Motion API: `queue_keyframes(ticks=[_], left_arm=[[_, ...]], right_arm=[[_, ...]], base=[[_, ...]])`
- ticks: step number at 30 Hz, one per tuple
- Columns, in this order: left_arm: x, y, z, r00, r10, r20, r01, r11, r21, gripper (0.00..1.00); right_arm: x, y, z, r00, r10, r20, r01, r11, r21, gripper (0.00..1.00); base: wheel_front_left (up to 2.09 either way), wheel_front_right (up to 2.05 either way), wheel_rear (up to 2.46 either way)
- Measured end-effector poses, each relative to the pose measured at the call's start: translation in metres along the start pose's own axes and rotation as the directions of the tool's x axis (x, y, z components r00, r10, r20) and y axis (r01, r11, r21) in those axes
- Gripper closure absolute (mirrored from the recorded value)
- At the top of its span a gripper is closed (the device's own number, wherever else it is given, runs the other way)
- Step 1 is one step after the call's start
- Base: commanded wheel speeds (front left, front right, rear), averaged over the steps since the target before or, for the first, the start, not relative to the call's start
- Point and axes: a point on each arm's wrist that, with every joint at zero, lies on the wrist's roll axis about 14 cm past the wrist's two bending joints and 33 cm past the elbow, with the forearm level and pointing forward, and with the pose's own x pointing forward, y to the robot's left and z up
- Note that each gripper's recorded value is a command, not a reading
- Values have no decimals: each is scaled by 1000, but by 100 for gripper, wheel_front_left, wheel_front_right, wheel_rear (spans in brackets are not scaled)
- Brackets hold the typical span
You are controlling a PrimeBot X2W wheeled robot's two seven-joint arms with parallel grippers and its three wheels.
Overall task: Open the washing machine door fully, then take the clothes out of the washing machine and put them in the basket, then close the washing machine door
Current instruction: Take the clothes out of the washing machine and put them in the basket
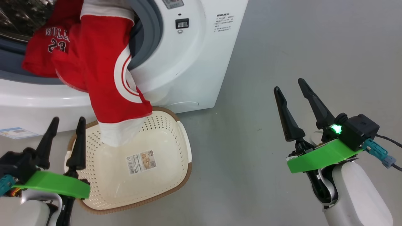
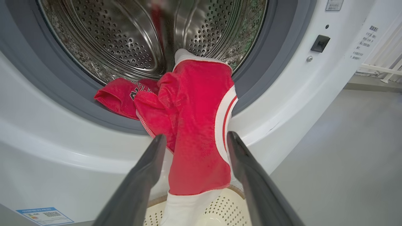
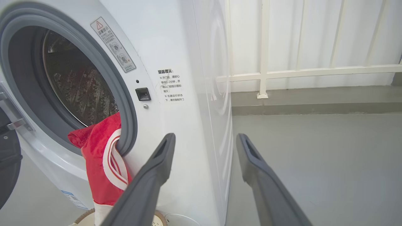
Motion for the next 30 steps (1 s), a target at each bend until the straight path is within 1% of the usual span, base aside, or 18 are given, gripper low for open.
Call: queue_keyframes(ticks=[6, 21, 26, 28, 30], left_arm=[[0, -8, 10, 1000, -13, 23, 14, 1000, -2, 0], [-2, -16, 4, 999, -27, -19, 27, 1000, -3, 0], [15, -20, 19, 999, -50, -7, 51, 998, 23, 0], [24, -19, 19, 998, -58, -35, 60, 996, 60, 0], [32, -22, 20, 996, -73, -51, 76, 995, 70, 0]], right_arm=[[-1, -2, 1, 1000, -8, 3, 8, 1000, 0, 0], [-1, -2, 0, 1000, -7, 0, 7, 1000, -1, 0], [-1, 2, -2, 1000, 5, -6, -5, 1000, 1, 0], [-1, 2, -3, 1000, 7, -9, -7, 1000, 1, 0], [0, 2, -4, 1000, 6, -12, -6, 1000, 1, 0]], base=[[0, 0, 0], [0, 0, 0], [0, 0, 0], [0, 0, 0], [0, 0, 0]])
